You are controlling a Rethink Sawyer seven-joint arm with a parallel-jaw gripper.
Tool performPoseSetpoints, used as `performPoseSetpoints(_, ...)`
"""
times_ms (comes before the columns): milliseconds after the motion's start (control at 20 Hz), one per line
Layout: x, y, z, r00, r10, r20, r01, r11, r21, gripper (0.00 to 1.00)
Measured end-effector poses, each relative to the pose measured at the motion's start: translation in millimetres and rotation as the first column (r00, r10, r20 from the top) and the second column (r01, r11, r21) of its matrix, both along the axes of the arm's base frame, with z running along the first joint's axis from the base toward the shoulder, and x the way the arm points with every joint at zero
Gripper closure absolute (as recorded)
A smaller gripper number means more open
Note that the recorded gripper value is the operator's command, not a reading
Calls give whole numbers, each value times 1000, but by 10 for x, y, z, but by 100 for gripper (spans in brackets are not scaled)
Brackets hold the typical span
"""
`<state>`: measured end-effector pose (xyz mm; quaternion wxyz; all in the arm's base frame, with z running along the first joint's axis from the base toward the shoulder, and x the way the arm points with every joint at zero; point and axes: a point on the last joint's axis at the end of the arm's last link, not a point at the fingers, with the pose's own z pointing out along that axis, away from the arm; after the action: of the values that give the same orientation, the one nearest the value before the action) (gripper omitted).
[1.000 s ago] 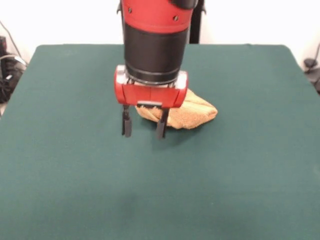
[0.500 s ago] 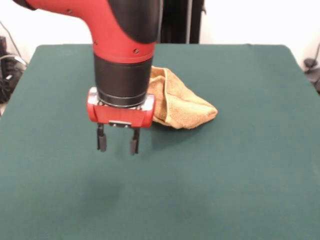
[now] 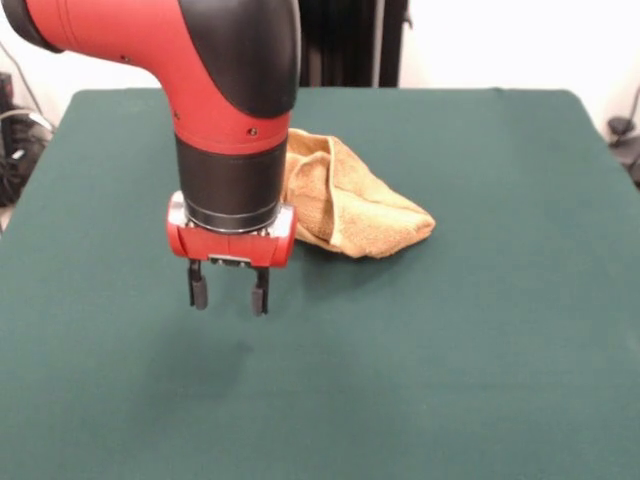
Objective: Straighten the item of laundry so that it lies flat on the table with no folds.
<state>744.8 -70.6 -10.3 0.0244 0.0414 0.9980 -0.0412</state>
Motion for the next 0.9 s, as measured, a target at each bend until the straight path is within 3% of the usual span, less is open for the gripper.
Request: performPoseSetpoints(900, -9, 34, -33, 1000, 3, -4, -3, 1000, 4, 0)
